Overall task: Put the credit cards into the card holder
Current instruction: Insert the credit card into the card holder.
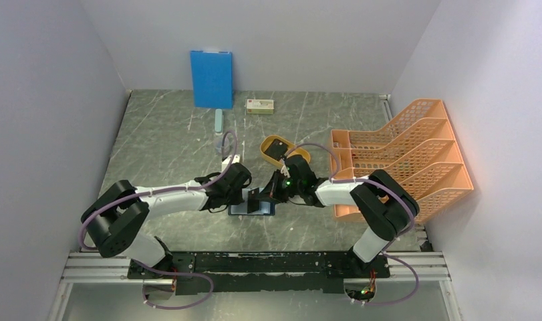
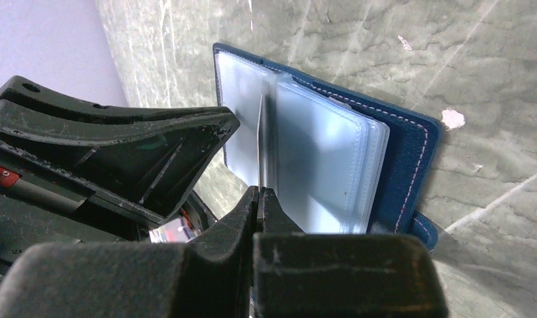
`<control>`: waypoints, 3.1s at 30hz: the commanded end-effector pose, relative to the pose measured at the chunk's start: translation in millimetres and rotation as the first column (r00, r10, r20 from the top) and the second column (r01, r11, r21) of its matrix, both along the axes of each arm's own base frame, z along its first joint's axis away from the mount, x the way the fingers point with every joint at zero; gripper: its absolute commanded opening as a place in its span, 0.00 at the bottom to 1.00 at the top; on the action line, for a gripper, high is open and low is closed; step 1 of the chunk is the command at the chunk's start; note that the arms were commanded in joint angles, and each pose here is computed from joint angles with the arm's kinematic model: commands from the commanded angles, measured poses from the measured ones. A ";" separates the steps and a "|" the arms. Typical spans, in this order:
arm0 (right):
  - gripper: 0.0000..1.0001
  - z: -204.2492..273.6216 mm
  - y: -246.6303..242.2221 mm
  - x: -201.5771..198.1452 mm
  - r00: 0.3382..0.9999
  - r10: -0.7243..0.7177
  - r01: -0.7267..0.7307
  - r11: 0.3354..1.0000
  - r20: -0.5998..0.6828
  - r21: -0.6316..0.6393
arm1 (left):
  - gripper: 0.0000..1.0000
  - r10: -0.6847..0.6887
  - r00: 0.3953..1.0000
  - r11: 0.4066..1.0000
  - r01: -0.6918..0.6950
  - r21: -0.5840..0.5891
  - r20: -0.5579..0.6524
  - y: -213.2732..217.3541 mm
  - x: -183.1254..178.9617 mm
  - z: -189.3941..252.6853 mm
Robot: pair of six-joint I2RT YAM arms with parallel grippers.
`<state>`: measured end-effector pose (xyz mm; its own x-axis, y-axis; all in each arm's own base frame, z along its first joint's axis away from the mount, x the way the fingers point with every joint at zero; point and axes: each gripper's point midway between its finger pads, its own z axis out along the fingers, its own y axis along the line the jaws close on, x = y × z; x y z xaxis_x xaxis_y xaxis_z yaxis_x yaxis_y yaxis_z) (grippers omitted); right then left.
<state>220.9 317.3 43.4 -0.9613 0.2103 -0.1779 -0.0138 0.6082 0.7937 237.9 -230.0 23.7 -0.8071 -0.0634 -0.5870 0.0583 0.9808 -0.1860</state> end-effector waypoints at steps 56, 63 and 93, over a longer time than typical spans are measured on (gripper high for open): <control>0.00 -41.0 -2.7 1.6 0.983 -0.182 0.180 0.982 -0.013 -0.061 | 0.05 0.111 0.981 0.994 -0.110 0.012 -0.157 61.6 -34.7 -38.3; 0.00 -49.4 -11.9 -0.4 0.982 -0.189 0.186 0.975 -0.014 -0.122 | 0.05 0.112 0.982 0.994 -0.110 0.020 -0.155 63.0 -34.4 -37.8; 0.00 -44.8 -2.6 -2.9 0.986 -0.169 0.167 0.980 -0.008 -0.104 | 0.05 0.101 0.981 0.995 -0.103 -0.001 -0.163 58.7 -35.8 -39.1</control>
<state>226.5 322.5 19.9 -0.9112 0.3640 -0.1930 0.0820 0.6194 0.7808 239.4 -185.0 13.6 -0.7947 -0.2211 -0.5653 -0.0857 0.9628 -0.2561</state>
